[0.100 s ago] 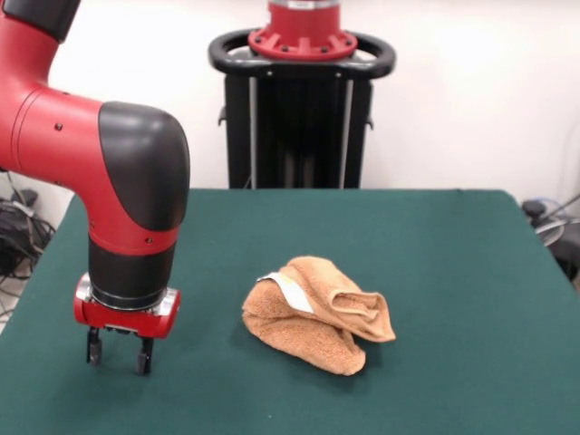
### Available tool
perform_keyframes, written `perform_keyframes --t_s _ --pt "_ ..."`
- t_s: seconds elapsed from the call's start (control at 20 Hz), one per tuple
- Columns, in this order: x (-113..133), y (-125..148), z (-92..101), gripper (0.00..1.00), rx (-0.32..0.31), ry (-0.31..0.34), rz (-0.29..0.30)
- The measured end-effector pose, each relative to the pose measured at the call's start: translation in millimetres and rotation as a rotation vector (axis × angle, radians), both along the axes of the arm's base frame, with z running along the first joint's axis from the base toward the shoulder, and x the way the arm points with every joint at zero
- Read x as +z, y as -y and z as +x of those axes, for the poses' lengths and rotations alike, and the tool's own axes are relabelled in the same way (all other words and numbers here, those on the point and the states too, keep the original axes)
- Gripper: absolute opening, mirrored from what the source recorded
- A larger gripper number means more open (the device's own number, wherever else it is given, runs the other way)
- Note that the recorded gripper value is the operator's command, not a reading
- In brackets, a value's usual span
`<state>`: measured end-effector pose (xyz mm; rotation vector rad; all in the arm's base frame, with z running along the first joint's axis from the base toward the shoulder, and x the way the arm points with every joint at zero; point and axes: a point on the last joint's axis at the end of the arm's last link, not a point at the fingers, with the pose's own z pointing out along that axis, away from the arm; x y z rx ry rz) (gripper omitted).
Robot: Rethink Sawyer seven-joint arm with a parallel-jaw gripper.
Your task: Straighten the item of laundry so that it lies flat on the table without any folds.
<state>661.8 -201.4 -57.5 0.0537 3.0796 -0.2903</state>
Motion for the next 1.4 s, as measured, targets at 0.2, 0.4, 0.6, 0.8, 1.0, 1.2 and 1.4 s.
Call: perform_keyframes --t_s 0.2,0.4,0.6,0.8,1.0,1.2,1.4 --pt "0.0 0.0 0.0 1.0 0.0 0.0 0.0" --pt "0.0 -0.1 0.0 1.0 0.0 0.0 0.0" --pt "0.0 -0.1 0.0 1.0 0.0 0.0 0.0" --pt "-0.1 -0.1 0.1 1.0 0.0 0.0 0.0" --pt "-0.2 -0.4 0.4 1.0 0.0 0.0 0.0" --pt "0.0 -1.6 1.6 1.0 0.004 -0.009 -0.006" --pt "0.7 -3.7 3.7 1.0 0.01 -0.023 -0.015"
